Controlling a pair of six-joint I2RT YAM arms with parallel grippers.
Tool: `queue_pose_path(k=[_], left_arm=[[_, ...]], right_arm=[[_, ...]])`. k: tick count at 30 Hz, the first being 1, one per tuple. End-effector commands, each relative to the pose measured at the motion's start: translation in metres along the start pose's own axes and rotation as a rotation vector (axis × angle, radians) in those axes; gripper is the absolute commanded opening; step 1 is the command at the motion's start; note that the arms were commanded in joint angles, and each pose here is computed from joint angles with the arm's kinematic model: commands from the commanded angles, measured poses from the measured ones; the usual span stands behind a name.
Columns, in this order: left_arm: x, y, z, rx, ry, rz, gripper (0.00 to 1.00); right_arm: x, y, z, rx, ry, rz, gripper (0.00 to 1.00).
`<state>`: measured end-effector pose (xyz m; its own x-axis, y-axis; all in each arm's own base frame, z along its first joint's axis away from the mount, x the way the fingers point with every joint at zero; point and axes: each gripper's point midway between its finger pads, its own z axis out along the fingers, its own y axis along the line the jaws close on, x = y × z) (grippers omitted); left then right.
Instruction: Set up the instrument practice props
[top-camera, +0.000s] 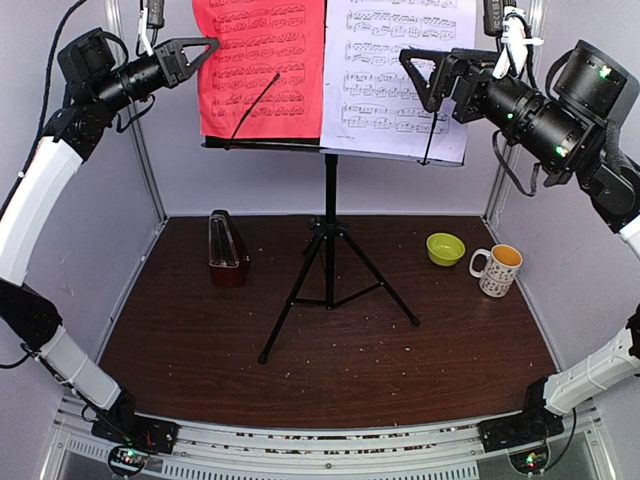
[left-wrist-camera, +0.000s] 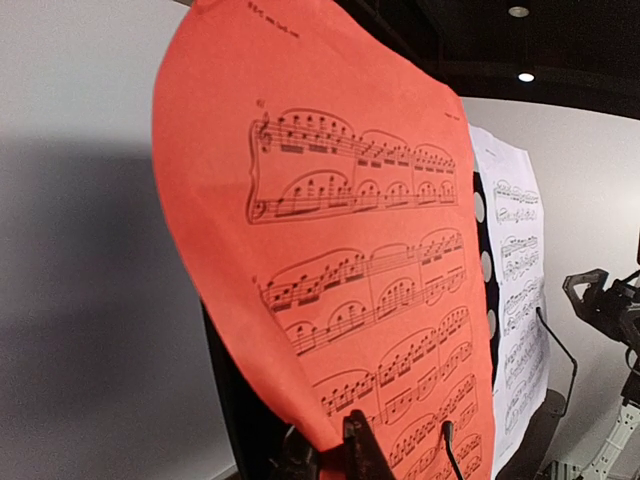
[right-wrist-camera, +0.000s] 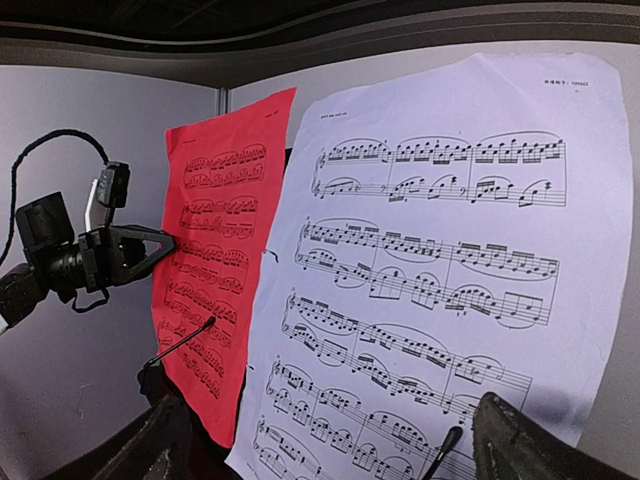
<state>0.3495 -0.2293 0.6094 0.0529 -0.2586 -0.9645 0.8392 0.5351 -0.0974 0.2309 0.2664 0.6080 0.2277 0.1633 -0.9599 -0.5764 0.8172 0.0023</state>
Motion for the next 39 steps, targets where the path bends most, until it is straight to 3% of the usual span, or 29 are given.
queue_pose_path(k=[1,7,12,16,22,27,39], left_arm=[[-0.006,-0.008,0.0,0.034,-0.018,0.025,0.1],[-0.013,0.002,-0.014,-0.087,-0.008,0.078,0.42],[-0.016,0.017,-0.03,-0.199,0.001,0.108,0.54],[-0.014,0.028,-0.04,-0.276,0.024,0.121,0.7],[-0.01,0.06,-0.066,-0.39,0.027,0.057,0.88],[0.019,0.1,-0.097,-0.543,0.056,-0.037,0.98],[0.152,0.156,-0.134,-0.736,0.29,-0.215,0.98]], right_arm=[[-0.005,0.001,-0.001,-0.007,-0.01,0.009,0.98],[-0.007,0.002,0.0,-0.009,-0.014,0.011,0.99],[-0.007,0.002,-0.001,-0.011,-0.015,0.01,0.98],[-0.007,0.001,-0.002,-0.01,-0.015,0.011,0.98],[-0.008,-0.006,-0.008,0.016,-0.011,0.013,1.0],[-0.007,-0.025,-0.022,0.079,-0.007,0.037,1.0],[0.038,-0.087,-0.074,0.275,0.078,0.146,1.0]])
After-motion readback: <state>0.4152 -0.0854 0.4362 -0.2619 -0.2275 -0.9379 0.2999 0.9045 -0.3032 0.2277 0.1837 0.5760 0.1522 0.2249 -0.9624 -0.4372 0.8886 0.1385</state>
